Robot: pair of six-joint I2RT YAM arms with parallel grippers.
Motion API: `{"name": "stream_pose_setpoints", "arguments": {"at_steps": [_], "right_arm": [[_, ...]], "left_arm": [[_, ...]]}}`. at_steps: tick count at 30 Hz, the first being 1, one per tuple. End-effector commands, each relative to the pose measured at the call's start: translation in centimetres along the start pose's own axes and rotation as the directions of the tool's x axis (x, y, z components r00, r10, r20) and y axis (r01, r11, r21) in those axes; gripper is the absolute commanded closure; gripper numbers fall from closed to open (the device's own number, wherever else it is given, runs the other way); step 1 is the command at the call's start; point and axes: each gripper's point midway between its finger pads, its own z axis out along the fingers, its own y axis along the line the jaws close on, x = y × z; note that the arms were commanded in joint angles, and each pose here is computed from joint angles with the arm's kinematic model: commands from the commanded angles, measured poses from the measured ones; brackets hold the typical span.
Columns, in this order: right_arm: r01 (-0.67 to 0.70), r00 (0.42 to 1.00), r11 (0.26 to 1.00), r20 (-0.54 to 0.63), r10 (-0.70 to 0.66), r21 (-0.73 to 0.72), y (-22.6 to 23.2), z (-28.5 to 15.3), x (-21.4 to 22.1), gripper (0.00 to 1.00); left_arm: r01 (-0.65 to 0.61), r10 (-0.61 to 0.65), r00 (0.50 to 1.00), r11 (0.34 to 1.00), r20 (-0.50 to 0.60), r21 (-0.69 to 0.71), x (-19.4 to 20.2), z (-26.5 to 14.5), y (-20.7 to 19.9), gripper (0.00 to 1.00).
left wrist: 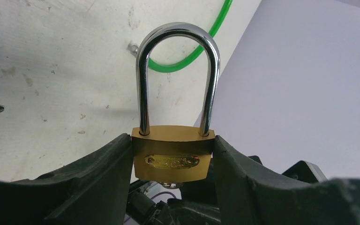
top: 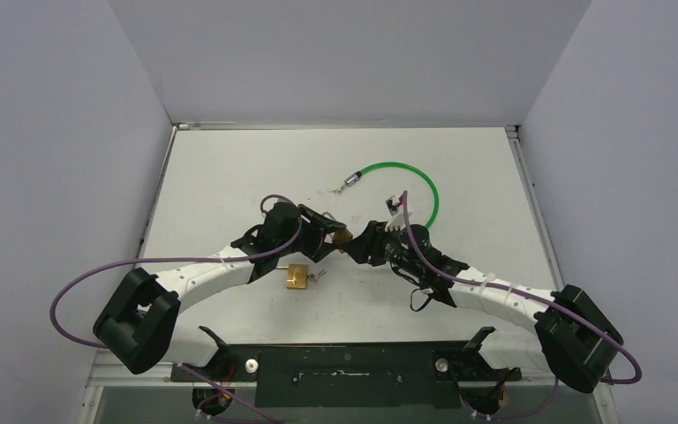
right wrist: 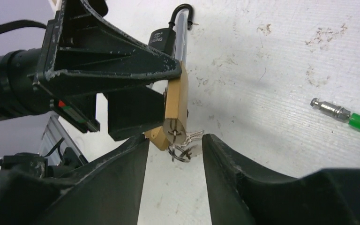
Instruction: Unlock with the key
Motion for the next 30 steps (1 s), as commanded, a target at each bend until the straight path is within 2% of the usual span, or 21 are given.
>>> {"name": "stream_pose_setpoints", "arguments": {"at_steps": [1, 4, 6, 12, 26, 30], "right_arm": [[-0.03, 0.997, 0.994, 0.074, 0.038, -0.102, 1.8, -1.7, -1.2, 0.51], [-0.045, 0.996, 0.994, 0.066, 0.052, -0.099, 1.5, -2.1, -0.7, 0.48], [-0.047, 0.996, 0.994, 0.07, 0.054, -0.1, 1.5, -2.3, -0.7, 0.49], [-0.035, 0.996, 0.995, 0.075, 0.042, -0.096, 1.9, -1.7, -1.6, 0.68], [-0.049, 0.997, 0.992, 0.055, 0.055, -0.114, 2.2, -0.5, -1.7, 0.82], [-0.063, 0.997, 0.989, 0.045, 0.069, -0.13, 2.4, -0.2, -1.5, 0.9]], "left_arm": [[-0.065, 0.068, 0.998, 0.985, -0.01, 0.158, 0.6, -1.9, -4.8, 1.0], [-0.075, 0.075, 0.997, 0.985, 0.002, 0.155, 0.3, -1.9, -4.7, 1.0], [-0.079, 0.079, 0.997, 0.985, 0.01, 0.155, 0.1, -2.0, -4.8, 1.0], [-0.085, 0.084, 0.996, 0.985, 0.013, 0.148, 0.1, -2.2, -4.6, 1.0], [-0.084, 0.086, 0.996, 0.985, -0.003, 0.154, 0.2, -2.1, -4.5, 1.0], [-0.083, 0.085, 0.996, 0.983, -0.005, 0.162, 0.3, -2.1, -4.7, 1.0]]}}
